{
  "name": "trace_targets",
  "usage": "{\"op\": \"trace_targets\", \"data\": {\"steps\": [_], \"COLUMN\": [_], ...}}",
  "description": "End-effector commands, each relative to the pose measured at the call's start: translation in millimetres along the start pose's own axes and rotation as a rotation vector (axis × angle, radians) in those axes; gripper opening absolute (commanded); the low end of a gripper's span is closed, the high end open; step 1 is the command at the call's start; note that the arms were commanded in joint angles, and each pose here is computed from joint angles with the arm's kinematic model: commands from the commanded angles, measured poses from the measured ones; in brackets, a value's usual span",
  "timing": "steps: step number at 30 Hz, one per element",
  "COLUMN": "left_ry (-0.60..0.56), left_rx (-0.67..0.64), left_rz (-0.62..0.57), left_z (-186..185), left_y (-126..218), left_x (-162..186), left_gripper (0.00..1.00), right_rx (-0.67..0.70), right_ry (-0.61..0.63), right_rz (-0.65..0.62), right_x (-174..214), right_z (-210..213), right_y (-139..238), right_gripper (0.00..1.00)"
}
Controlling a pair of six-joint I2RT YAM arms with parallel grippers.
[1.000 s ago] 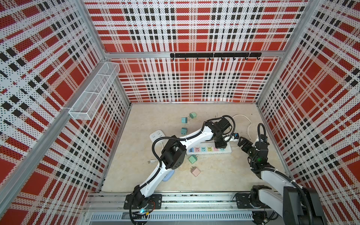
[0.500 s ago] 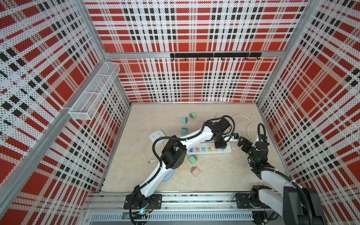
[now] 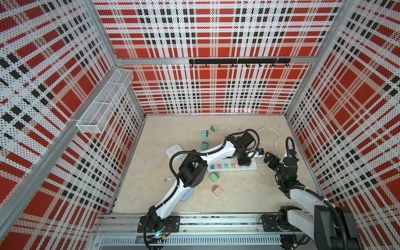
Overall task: Insert the plug
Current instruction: 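Align the teal adapter above the teal socket at the strip's far end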
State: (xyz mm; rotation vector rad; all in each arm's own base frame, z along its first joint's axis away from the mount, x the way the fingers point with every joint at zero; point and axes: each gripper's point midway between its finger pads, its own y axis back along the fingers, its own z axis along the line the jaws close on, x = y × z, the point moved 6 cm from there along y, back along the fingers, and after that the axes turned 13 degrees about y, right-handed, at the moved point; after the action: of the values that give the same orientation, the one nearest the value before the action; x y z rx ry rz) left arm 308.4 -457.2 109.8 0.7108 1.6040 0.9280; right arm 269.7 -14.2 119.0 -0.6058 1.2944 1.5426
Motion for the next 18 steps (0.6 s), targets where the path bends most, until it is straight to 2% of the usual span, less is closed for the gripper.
{"op": "trace_targets", "data": {"steps": [1,17,18], "left_ry": [0.019,0.056,0.061], "left_rx": [0.004,0.002,-0.005], "left_rz": [0.08,0.088,0.083], "left_z": [3.9,6.7,7.6], "left_y": [-17.9,-25.6,-24.2], "left_x": [25.2,28.0,25.9], "left_gripper": [0.0,0.0,0.08], "right_rx": [-0.024,-0.029,-0.029], "right_ry": [0.006,0.006,0.005], "right_rz": [-0.066,-0.064,-0.063], "right_x": [-19.4,-18.8,-18.5], "right_z": [6.5,6.8,6.7], "right_y": [-0.8,-0.8,-0.8], "right_gripper": [1.0,1.0,1.0]}}
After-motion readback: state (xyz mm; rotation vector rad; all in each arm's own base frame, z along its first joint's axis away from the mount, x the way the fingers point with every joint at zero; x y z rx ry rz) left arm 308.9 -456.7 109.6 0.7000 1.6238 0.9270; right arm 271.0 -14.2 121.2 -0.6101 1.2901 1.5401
